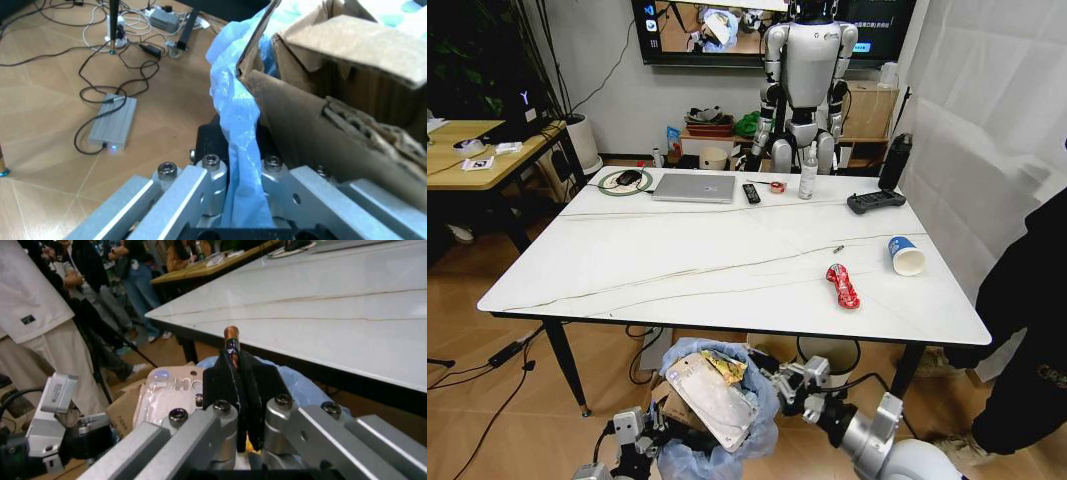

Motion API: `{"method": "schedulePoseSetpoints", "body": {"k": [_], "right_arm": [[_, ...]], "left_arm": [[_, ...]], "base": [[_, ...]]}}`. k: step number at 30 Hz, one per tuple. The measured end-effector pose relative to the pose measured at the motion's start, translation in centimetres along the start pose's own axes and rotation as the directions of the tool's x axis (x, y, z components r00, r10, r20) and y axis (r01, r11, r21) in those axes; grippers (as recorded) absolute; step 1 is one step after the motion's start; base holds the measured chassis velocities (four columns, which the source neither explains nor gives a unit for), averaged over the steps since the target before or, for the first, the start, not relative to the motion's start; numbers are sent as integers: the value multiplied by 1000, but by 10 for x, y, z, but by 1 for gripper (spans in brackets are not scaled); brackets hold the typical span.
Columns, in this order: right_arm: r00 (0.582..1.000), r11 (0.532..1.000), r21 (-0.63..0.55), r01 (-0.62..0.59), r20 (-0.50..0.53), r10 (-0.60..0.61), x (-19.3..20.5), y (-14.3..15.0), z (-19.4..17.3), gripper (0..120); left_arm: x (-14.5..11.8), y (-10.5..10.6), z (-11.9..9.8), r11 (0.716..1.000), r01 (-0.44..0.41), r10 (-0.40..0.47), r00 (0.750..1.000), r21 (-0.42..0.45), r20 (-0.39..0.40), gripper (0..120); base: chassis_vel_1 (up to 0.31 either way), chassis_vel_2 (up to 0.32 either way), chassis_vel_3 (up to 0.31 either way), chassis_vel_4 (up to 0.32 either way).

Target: Pick up the trash bin and place the trash from the table into it.

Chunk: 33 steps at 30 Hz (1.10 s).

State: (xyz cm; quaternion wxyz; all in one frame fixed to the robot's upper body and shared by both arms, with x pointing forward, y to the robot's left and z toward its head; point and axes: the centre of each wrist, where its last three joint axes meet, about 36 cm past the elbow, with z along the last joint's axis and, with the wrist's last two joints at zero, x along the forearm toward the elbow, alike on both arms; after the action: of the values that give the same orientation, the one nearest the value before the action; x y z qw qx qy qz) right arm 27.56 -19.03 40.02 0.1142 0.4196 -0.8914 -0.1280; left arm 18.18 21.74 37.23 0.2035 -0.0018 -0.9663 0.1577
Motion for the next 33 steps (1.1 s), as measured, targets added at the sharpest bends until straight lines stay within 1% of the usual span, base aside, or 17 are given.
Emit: {"method": "schedulePoseSetpoints", "body": {"k": [4, 9, 12, 13, 14, 15, 18, 19, 20, 21, 25, 26, 27, 28, 31, 32, 33], "right_arm": [[1000, 1000, 4, -2, 0, 2, -10, -1, -2, 0], [1000, 1000, 7, -3, -2, 3, -9, -2, -3, 0], [1000, 1000, 6, -2, -2, 2, -8, -1, -3, 11], [1000, 1000, 6, -2, -2, 2, -8, -1, -3, 11], [1000, 1000, 6, -1, -2, 1, -7, -1, -3, 15], [1000, 1000, 7, 2, -1, -2, -7, -1, -3, 21], [1000, 1000, 14, 20, 1, -20, -4, -2, -3, 32], [1000, 1000, 14, 20, 1, -20, -4, -2, -3, 32], [1000, 1000, 15, 21, 1, -21, -4, -2, -3, 36], [1000, 1000, 15, 20, 0, -20, -3, -2, -2, 41], [1000, 1000, 17, 14, 1, -14, -1, -3, -2, 58], [1000, 1000, 17, 14, 1, -14, -1, -3, -2, 58], [1000, 1000, 17, 10, 2, -10, -1, -4, -3, 61], [1000, 1000, 18, 8, 2, -8, 0, -4, -3, 68], [1000, 1000, 25, -9, 16, 8, 2, -6, -7, 80], [999, 999, 30, -29, 30, 28, 1, -9, -11, 84], [999, 999, 30, -29, 30, 28, 1, -9, -11, 84]], "left_arm": [[1, -2, -1, 1000, -1, 1, 1000, 3, 5, 0], [1, -4, -1, 1000, -5, 5, 1000, 2, 6, 0], [0, -5, 0, 1000, -7, 7, 1000, 0, 4, 0], [0, -5, 0, 1000, -7, 7, 1000, 0, 4, 0], [0, -5, 0, 1000, -7, 7, 1000, 1, 4, 0], [0, -5, 1, 1000, -8, 8, 1000, 1, 4, 0], [-1, -5, 1, 1000, -9, 9, 1000, 0, 3, 0], [-1, -5, 1, 1000, -9, 9, 1000, 0, 3, 0], [-1, -5, 1, 1000, -9, 9, 1000, 0, 3, 0], [-1, -5, 1, 1000, -10, 10, 1000, 0, 3, 0], [-1, -5, 0, 1000, -11, 11, 1000, 0, 2, 0], [-1, -5, 0, 1000, -11, 11, 1000, 0, 2, 0], [-1, -5, 1, 1000, -11, 11, 1000, -1, 1, 0], [-1, -5, 1, 1000, -12, 12, 1000, 0, 0, 0], [-1, -5, 2, 1000, -13, 13, 1000, -1, -3, 0], [-1, -5, 2, 1000, -13, 13, 1000, -2, -4, 0], [-1, -5, 2, 1000, -13, 13, 1000, -2, -4, 0]], "base": [[0, 0, 0, 0], [0, 0, 0, 0], [0, 0, 0, 0], [0, 0, 0, 0], [0, 0, 0, 0], [0, 0, 0, 0], [0, 0, 0, 0], [0, 0, 0, 0], [0, 0, 0, 0], [0, 0, 0, 0], [0, 0, 0, 0], [0, 0, 0, 0], [0, 0, 0, 0], [0, 0, 0, 0], [0, 0, 0, 0], [0, 0, 0, 0], [0, 0, 0, 0]]}}
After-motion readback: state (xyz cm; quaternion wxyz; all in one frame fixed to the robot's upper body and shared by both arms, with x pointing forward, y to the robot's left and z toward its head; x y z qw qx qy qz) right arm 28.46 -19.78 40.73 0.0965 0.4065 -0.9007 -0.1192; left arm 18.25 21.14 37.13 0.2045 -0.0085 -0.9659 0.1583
